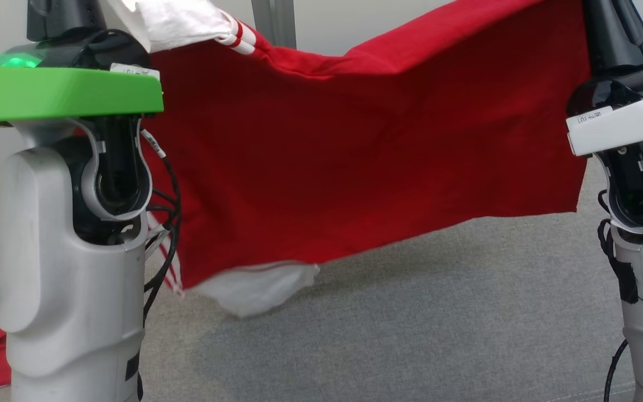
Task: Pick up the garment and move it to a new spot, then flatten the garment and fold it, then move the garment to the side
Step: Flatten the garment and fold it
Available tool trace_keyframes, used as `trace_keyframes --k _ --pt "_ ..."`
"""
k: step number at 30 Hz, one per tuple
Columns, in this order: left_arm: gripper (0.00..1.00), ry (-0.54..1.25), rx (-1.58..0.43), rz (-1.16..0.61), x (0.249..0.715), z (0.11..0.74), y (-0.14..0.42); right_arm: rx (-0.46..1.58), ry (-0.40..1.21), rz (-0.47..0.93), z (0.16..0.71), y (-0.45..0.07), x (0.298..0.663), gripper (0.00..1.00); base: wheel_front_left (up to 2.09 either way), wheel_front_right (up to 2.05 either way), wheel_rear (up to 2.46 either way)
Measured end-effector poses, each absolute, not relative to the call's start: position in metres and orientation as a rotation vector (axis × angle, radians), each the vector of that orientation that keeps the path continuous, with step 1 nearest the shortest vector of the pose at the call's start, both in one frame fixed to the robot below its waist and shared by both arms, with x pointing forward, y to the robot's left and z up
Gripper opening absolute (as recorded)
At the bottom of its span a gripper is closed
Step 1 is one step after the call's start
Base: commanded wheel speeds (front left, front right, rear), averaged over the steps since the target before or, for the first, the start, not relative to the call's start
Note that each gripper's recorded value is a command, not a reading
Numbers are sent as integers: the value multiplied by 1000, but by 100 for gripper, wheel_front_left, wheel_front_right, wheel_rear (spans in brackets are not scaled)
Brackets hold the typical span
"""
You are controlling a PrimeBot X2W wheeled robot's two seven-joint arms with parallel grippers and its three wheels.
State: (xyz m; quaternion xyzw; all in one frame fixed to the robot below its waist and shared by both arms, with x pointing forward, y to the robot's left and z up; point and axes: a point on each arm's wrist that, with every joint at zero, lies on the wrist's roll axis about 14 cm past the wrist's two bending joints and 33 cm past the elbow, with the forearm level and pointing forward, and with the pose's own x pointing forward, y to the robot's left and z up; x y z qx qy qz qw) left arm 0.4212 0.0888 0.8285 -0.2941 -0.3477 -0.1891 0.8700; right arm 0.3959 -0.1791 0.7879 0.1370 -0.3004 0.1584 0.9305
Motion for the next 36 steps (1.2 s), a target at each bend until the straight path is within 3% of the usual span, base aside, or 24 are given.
trace_keyframes --k 6,10,20,24,30,36 --pt "0 -657 -638 -373 433 821 90 267 -556 291 780 -177 403 0 0 0 0" --pt "0 -593 -575 -360 461 811 91 276 -471 257 760 -182 427 0 0 0 0" --pt "0 -508 -303 -300 584 798 99 294 -334 203 724 -190 550 0 0 0 0" --pt "0 -517 -235 -283 634 800 101 151 -377 170 726 -192 605 0 0 0 0" --pt "0 -570 -219 -201 692 787 117 123 -469 140 724 -191 668 0 0 0 0" --pt "0 -553 -203 -172 729 736 118 129 -382 105 650 -195 708 0 0 0 0"
